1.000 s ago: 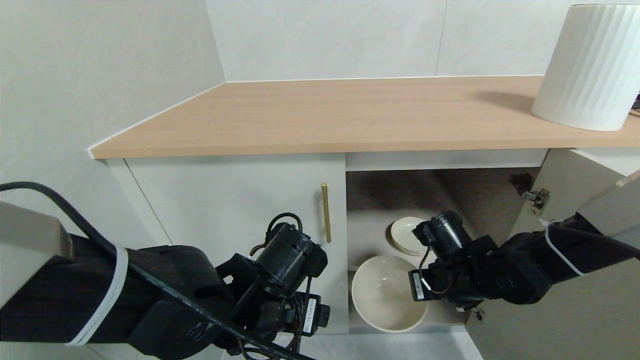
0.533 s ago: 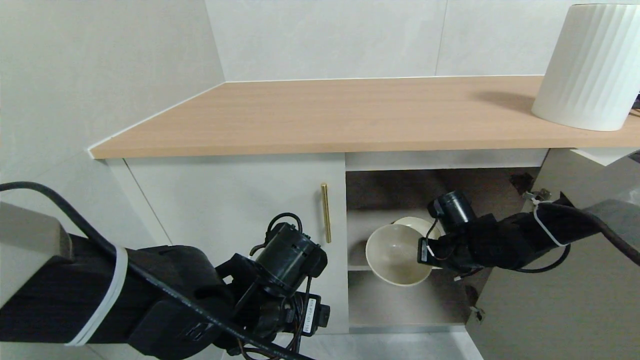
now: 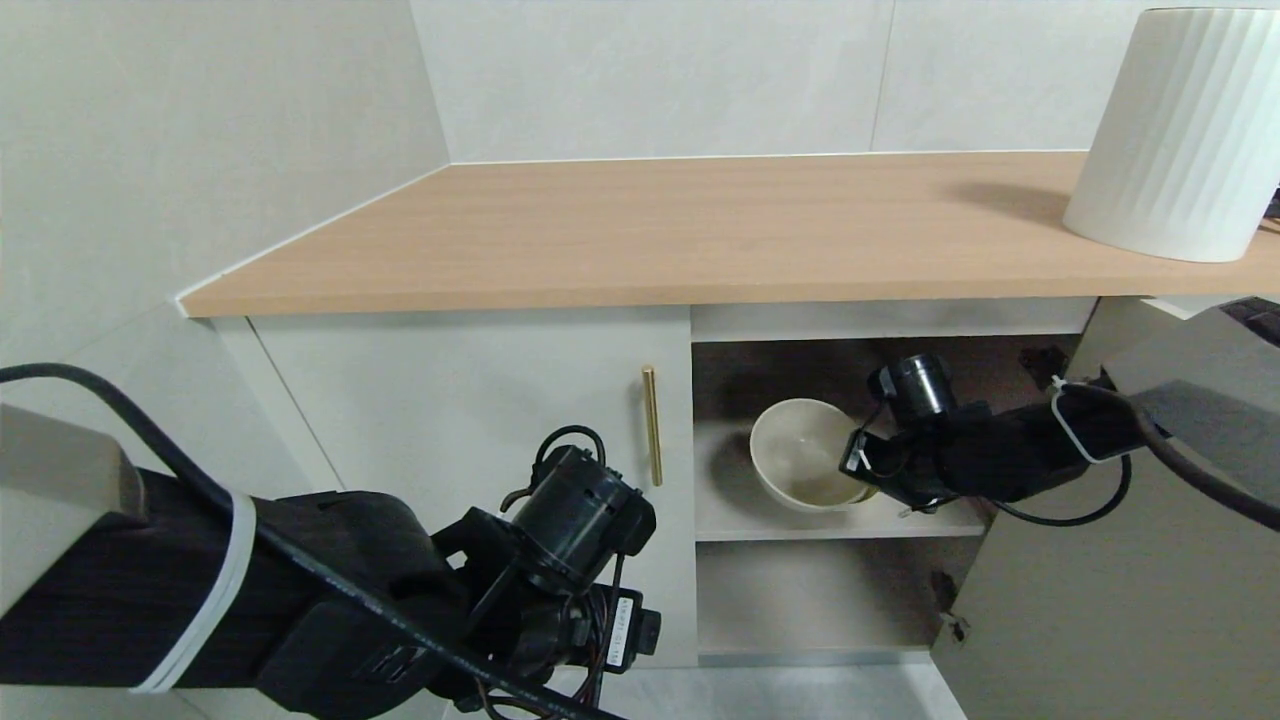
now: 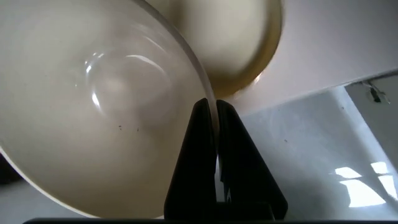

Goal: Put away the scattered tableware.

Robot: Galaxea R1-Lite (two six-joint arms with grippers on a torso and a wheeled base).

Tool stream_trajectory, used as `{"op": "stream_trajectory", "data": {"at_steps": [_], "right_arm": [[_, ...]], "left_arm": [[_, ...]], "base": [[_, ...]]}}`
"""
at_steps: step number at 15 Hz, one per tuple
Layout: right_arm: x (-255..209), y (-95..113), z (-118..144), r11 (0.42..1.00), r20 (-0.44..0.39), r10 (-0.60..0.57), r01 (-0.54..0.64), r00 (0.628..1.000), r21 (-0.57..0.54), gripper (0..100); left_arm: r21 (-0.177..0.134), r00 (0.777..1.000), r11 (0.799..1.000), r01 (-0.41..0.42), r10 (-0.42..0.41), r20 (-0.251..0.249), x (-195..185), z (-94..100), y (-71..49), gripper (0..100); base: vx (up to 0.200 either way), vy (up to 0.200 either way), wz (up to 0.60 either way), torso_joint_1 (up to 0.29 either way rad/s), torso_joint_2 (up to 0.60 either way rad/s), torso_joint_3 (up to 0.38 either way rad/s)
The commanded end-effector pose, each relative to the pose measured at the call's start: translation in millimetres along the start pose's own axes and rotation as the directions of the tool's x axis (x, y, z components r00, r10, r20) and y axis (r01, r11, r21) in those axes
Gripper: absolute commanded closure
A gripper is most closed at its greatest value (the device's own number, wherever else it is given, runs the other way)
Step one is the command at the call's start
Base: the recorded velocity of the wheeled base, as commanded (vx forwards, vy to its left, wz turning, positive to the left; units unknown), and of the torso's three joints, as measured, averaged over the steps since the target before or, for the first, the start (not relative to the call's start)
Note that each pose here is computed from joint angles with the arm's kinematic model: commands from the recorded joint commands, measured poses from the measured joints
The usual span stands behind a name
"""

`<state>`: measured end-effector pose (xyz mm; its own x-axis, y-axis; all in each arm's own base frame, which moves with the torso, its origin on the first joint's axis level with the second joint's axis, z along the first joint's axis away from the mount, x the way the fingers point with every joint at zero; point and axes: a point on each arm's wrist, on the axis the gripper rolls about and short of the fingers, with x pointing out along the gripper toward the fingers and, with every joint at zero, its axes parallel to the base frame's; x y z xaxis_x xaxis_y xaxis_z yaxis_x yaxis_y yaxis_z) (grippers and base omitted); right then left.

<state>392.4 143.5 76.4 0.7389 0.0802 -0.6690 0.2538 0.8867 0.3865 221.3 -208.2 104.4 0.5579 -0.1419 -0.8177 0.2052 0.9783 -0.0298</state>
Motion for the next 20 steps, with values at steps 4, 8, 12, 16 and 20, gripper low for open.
{"op": "stream_trajectory", "data": {"at_steps": [4, 8, 12, 16, 20], "right_arm": [[22.0, -13.4, 17.7, 0.998, 0.034, -0.030, 0.028, 0.999, 0.057, 100], [35.6, -19.8, 19.5, 0.995, 0.047, -0.067, 0.063, 0.997, 0.078, 100], [44.4, -25.5, 18.7, 0.993, 0.049, -0.095, 0.090, 0.994, 0.082, 100], [47.0, -27.0, 17.5, 0.992, 0.047, -0.102, 0.098, 0.994, 0.082, 100], [47.5, -27.2, 17.1, 0.992, 0.046, -0.103, 0.099, 0.994, 0.080, 100]], "left_arm": [[0.000, 1.000, 1.000, -0.002, 0.002, -0.001, 0.4, -0.2, 0.1, 0], [0.000, 1.000, 1.000, -0.002, 0.002, -0.003, 0.9, -0.4, 0.0, 0], [0.000, 1.000, 1.000, -0.002, 0.002, -0.001, 0.8, 0.0, -0.2, 0], [0.000, 1.000, 1.000, -0.002, 0.002, -0.003, 0.9, -0.4, 0.0, 0], [0.000, 1.000, 1.000, -0.002, 0.002, -0.003, 0.9, -0.4, 0.0, 0]], "base": [[0.000, 0.000, 0.00, 0.000, 0.00, 0.000], [0.000, 0.000, 0.00, 0.000, 0.00, 0.000], [0.000, 0.000, 0.00, 0.000, 0.00, 0.000], [0.000, 0.000, 0.00, 0.000, 0.00, 0.000], [0.000, 0.000, 0.00, 0.000, 0.00, 0.000]]}}
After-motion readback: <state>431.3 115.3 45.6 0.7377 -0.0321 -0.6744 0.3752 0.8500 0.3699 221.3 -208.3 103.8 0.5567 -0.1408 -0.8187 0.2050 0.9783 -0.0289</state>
